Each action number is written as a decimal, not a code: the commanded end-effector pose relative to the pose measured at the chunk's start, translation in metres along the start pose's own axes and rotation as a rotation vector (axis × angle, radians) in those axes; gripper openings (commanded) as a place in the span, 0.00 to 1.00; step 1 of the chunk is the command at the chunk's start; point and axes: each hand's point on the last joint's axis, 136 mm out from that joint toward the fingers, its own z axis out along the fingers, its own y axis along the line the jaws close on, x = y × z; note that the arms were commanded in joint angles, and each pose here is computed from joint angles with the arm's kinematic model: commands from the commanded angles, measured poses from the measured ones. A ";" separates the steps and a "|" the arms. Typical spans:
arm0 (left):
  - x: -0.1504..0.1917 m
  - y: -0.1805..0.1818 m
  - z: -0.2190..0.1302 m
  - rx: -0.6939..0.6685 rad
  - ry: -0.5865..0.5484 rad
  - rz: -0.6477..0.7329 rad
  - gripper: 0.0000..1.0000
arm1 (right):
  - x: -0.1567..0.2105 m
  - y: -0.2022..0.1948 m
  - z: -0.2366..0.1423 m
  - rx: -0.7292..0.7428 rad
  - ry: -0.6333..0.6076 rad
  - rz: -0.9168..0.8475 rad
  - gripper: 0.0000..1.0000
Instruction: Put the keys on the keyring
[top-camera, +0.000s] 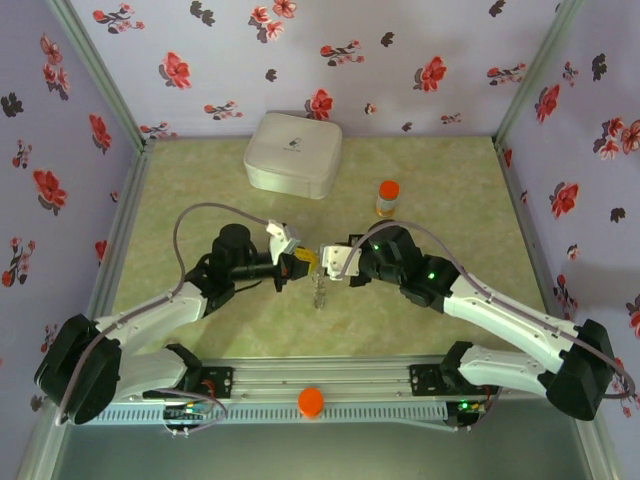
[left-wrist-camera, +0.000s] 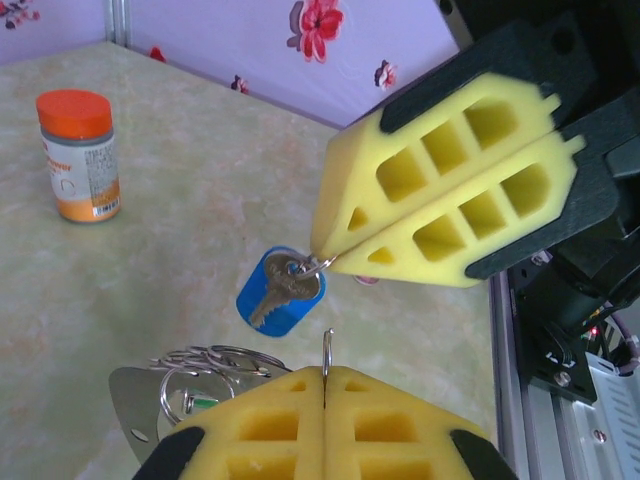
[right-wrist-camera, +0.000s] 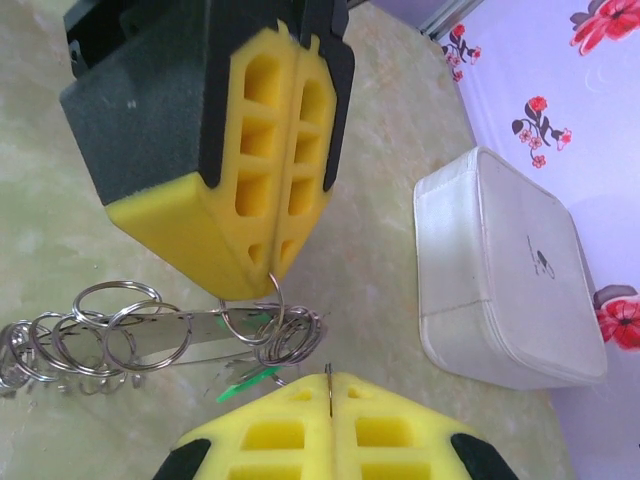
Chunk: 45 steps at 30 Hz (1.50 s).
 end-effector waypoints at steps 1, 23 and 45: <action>-0.013 0.005 0.000 -0.023 -0.017 0.016 0.00 | -0.013 -0.005 -0.004 0.006 -0.040 -0.016 0.00; -0.011 0.007 -0.001 -0.036 -0.016 0.029 0.00 | -0.014 0.015 0.012 -0.042 -0.023 -0.075 0.00; -0.014 0.007 -0.001 -0.039 -0.029 0.031 0.00 | -0.009 0.006 0.012 0.023 0.009 -0.091 0.00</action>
